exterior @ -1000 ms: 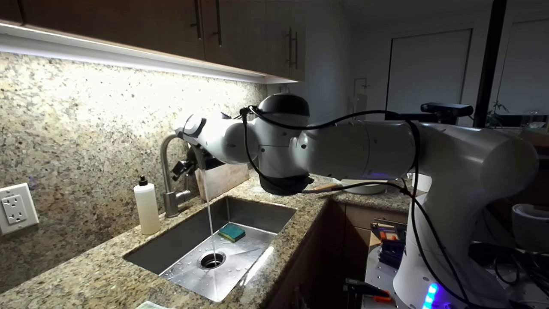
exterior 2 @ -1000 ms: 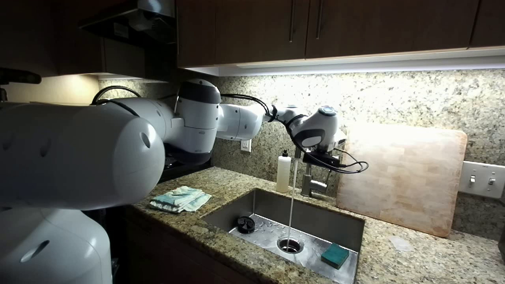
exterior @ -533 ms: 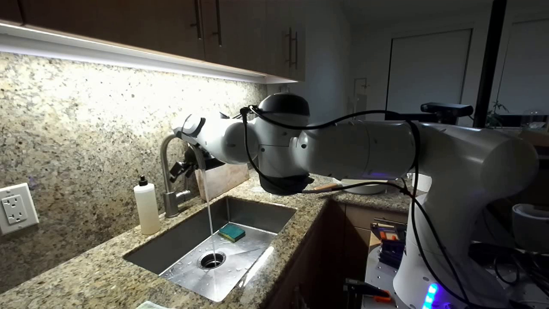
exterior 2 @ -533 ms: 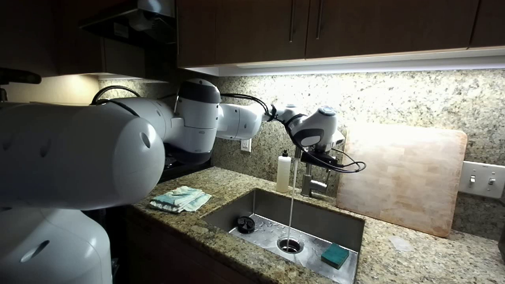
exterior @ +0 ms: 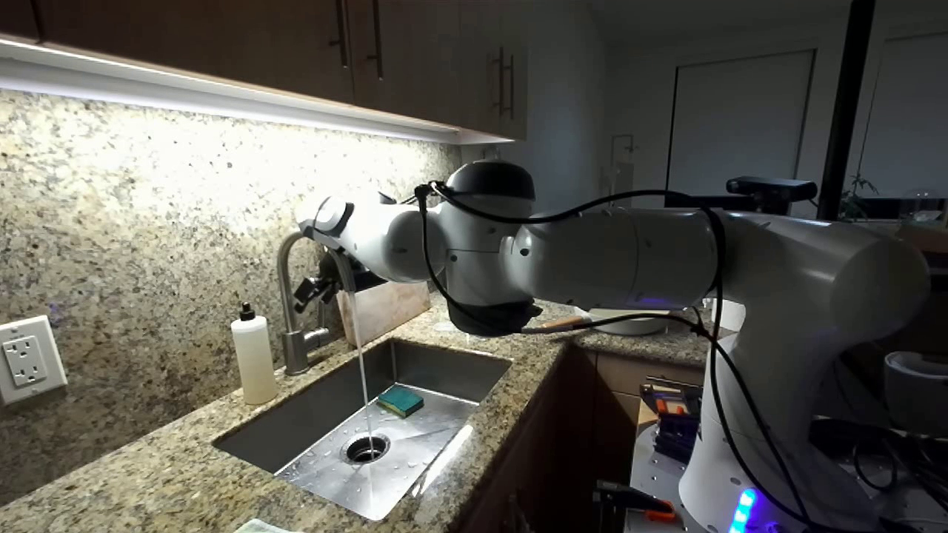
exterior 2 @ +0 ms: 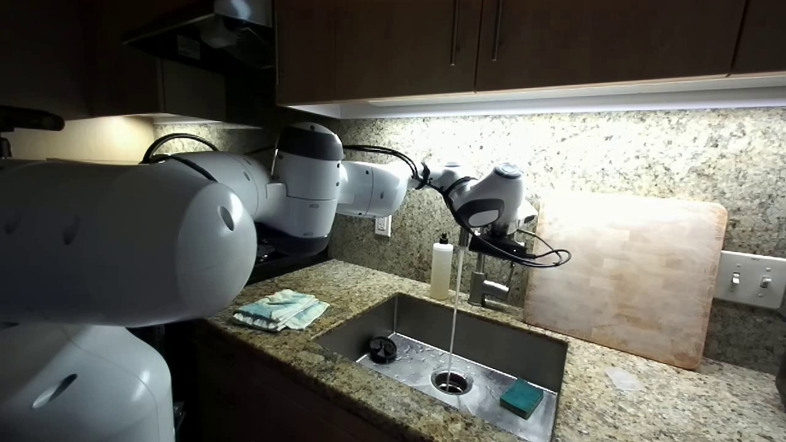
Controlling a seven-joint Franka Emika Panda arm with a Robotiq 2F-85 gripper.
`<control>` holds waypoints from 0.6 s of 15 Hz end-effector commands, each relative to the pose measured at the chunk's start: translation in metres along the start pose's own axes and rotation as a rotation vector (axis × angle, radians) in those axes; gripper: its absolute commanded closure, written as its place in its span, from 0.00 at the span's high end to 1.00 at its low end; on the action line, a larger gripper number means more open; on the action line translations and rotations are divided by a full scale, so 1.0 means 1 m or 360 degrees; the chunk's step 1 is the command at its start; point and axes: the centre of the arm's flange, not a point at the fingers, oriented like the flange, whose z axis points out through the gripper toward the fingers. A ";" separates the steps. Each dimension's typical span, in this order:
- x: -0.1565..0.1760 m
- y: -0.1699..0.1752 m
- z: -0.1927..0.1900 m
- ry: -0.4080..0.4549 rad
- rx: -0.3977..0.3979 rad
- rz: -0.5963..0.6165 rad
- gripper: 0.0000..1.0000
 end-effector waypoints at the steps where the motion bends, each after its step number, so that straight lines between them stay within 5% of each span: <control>1: 0.006 0.004 0.003 -0.0053 -0.0075 0.0039 1.00; 9: 0.002 0.003 -0.001 -0.0057 -0.0047 0.0014 1.00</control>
